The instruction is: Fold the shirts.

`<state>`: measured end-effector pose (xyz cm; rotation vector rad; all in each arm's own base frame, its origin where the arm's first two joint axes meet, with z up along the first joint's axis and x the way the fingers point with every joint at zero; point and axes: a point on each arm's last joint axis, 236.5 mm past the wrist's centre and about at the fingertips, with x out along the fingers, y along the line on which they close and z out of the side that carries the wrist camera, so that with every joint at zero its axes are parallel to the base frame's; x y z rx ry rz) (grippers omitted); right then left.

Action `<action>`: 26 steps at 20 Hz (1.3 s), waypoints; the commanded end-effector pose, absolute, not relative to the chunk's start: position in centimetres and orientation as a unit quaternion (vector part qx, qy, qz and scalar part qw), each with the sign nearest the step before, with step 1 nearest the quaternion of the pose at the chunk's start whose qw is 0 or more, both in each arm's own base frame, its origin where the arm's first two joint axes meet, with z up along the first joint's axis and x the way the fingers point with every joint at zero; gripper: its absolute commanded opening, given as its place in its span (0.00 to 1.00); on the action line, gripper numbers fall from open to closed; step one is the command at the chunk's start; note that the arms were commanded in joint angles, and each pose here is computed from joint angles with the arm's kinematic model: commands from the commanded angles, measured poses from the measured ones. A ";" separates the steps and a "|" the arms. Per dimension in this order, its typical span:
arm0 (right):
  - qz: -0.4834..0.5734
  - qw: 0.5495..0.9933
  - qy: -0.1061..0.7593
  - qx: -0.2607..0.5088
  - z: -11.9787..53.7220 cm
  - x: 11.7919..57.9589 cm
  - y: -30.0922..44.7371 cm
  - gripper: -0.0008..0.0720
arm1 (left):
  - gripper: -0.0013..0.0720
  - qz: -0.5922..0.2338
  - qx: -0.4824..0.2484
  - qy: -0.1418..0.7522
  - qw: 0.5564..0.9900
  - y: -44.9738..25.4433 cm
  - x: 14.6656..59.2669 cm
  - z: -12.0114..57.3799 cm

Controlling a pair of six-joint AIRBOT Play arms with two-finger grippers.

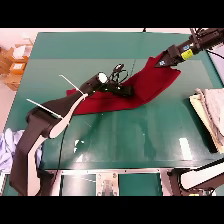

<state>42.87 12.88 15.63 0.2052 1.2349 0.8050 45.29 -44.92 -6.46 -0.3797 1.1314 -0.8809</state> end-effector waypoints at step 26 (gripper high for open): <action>0.419 0.757 0.468 0.182 4.3 45.1 47.6 0.64 | 0.05 -0.115 -0.091 0.613 0.777 -1.5 47.6 7.7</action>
